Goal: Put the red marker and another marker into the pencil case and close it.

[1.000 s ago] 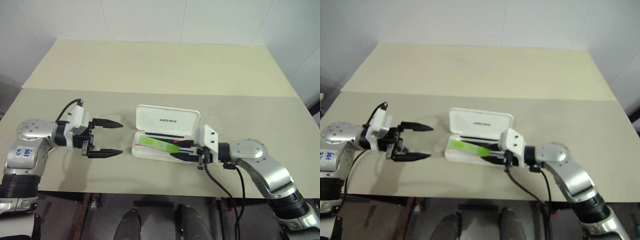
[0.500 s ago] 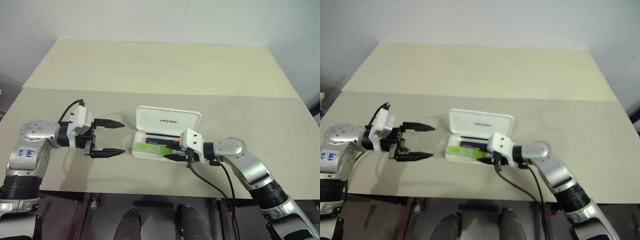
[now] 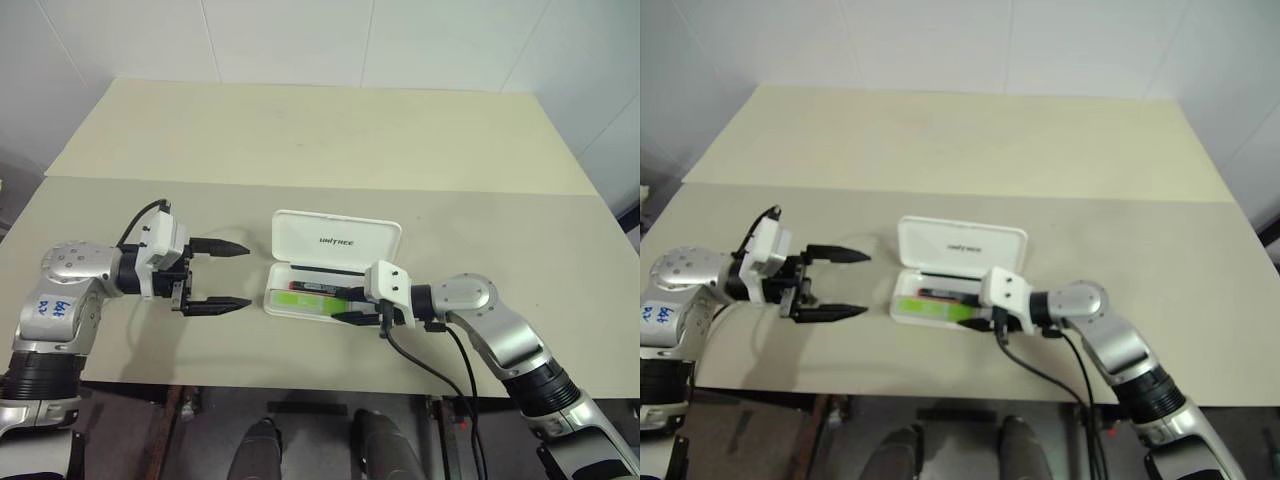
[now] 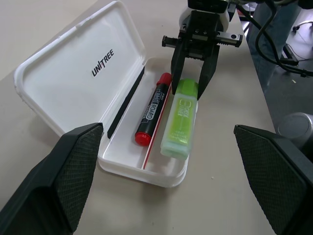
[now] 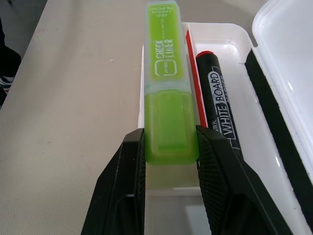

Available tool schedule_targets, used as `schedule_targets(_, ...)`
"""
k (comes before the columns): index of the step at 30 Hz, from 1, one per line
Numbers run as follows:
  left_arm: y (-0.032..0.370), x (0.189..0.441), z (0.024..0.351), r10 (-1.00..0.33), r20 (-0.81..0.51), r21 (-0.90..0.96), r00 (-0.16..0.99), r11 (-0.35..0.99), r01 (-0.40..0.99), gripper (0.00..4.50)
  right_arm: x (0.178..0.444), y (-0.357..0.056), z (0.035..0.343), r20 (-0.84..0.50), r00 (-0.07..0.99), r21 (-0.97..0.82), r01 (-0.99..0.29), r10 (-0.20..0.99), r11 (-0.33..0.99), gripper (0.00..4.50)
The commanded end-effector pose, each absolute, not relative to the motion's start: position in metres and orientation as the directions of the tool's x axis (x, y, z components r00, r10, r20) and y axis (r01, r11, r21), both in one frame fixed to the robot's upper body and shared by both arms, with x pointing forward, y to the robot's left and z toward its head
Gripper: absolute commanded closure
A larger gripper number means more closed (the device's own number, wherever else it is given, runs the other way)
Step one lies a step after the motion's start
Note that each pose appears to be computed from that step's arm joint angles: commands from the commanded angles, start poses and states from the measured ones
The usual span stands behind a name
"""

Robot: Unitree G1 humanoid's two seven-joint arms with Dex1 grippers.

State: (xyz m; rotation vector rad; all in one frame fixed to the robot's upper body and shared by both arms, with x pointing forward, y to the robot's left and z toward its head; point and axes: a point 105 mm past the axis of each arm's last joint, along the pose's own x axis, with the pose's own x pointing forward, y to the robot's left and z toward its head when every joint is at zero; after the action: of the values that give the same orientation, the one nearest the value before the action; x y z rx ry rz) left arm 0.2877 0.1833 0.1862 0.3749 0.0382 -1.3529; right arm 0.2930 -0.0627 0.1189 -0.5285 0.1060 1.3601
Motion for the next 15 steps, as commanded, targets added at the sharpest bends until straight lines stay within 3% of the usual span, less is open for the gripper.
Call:
schedule_targets(1, 0.18, 0.287, 0.197, -0.949, -0.222, 0.286, 0.222, 0.154, 0.946, 0.0, 0.296, -0.067, 0.117, -0.396, 0.235, -0.303, -0.946, 0.888, 0.116, 3.41)
schedule_targets(2, 0.18, 0.287, 0.197, -0.949, -0.222, 0.287, 0.222, 0.154, 0.946, 0.0, 0.297, -0.067, 0.117, -0.399, 0.243, -0.308, -0.944, 0.884, 0.121, 3.41)
schedule_targets(11, 0.178, 0.289, 0.198, -0.952, -0.213, 0.291, 0.221, 0.155, 0.944, 0.0, 0.306, -0.059, 0.131, -0.361, 0.269, -0.356, -0.925, 0.893, 0.135, 0.22)
schedule_targets(12, 0.178, 0.289, 0.198, -0.952, -0.212, 0.291, 0.221, 0.154, 0.944, 0.0, 0.306, -0.057, 0.135, -0.35, 0.269, -0.361, -0.923, 0.897, 0.136, 0.02)
schedule_targets(15, 0.178, 0.289, 0.199, -0.952, -0.212, 0.293, 0.22, 0.152, 0.944, 0.0, 0.307, -0.054, 0.146, -0.312, 0.267, -0.366, -0.92, 0.912, 0.144, 0.02)
